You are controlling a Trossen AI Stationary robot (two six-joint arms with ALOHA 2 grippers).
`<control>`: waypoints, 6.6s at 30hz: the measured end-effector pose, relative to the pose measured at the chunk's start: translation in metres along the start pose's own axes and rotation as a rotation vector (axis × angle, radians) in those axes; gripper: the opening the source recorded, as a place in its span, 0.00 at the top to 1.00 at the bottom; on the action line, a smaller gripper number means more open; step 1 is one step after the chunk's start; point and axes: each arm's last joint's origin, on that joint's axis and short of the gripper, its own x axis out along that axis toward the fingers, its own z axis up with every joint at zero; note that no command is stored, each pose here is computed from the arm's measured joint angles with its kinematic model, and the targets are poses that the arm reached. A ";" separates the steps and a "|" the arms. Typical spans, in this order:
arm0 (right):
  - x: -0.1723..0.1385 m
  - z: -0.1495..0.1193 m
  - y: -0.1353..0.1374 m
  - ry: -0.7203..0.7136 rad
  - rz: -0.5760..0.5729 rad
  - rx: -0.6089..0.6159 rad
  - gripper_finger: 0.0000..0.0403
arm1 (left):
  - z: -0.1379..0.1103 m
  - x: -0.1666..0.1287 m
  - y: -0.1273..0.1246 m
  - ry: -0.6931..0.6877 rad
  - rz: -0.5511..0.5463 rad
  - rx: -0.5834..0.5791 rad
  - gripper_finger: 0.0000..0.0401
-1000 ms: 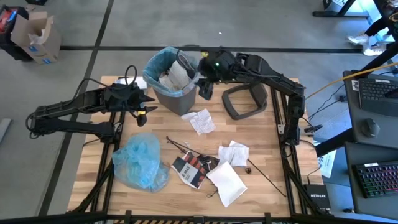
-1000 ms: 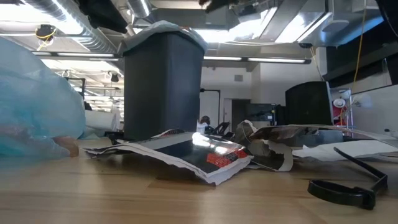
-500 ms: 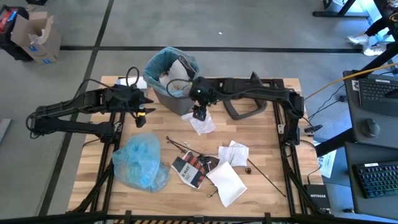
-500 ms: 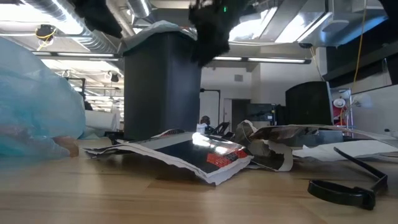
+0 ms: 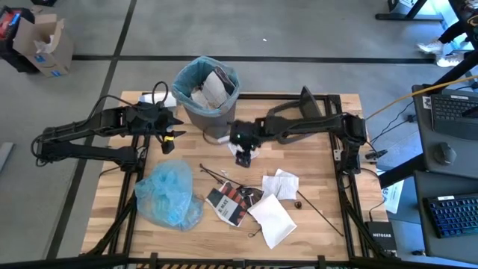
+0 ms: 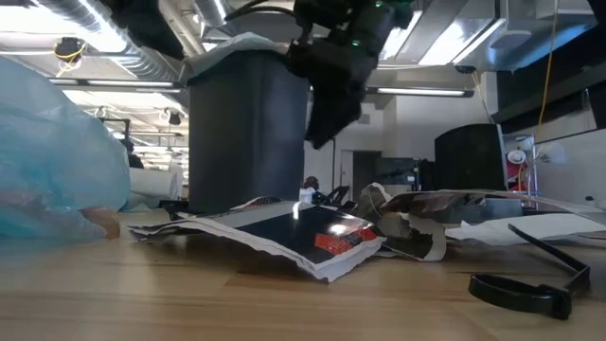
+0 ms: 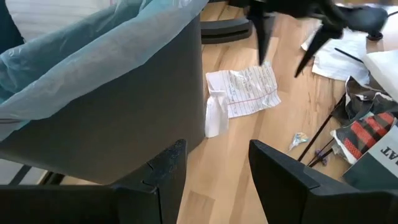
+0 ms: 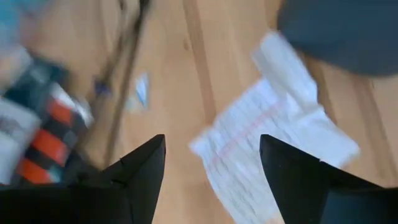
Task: Pick and place trash into bin
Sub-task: Put the white notebook into the trash bin, then put the white paper into the trash bin, then put the white notebook into the trash bin
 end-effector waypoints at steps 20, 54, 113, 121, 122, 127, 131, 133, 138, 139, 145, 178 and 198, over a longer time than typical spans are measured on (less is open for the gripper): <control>0.078 -0.073 0.038 -0.022 -0.364 -0.348 0.37 | 0.004 0.000 0.000 -0.039 0.001 0.027 0.59; -0.103 0.013 0.048 -0.052 -0.023 -0.281 1.00 | 0.004 0.000 0.000 -0.041 0.001 -0.020 0.59; -0.035 0.011 -0.002 0.006 -0.189 -0.097 0.50 | 0.004 0.000 0.000 -0.038 0.000 -0.052 0.59; 0.034 -0.038 -0.034 -0.197 -0.192 0.118 0.51 | 0.002 0.000 0.000 -0.021 0.000 -0.041 0.59; 0.040 -0.040 -0.037 -0.256 -0.186 0.147 0.51 | 0.002 0.000 0.000 -0.022 0.000 -0.037 0.59; 0.075 -0.057 -0.048 -0.359 -0.199 0.264 0.51 | 0.002 0.000 0.000 -0.022 0.000 -0.025 0.59; 0.095 -0.059 -0.051 -0.377 -0.209 0.299 0.51 | 0.003 0.000 0.000 -0.029 0.000 -0.026 0.59; 0.107 -0.065 -0.052 -0.345 -0.192 0.308 0.51 | 0.003 0.000 0.000 -0.031 0.000 -0.026 0.59; 0.113 -0.067 -0.051 -0.328 -0.162 0.310 0.55 | 0.003 0.000 0.000 -0.030 0.000 -0.026 0.59; 0.113 -0.067 -0.051 -0.323 -0.164 0.308 0.58 | 0.003 0.000 0.000 -0.030 0.000 -0.026 0.59; 0.113 -0.068 -0.051 -0.303 -0.157 0.245 0.94 | 0.003 0.000 0.000 -0.031 0.000 -0.026 0.59; -0.162 0.070 -0.029 -0.983 -0.452 -0.094 1.00 | 0.006 0.000 0.000 -0.063 0.001 -0.017 0.59; -0.172 0.051 -0.008 -0.854 -0.389 -0.116 0.37 | 0.005 0.000 0.000 -0.050 0.000 -0.054 0.59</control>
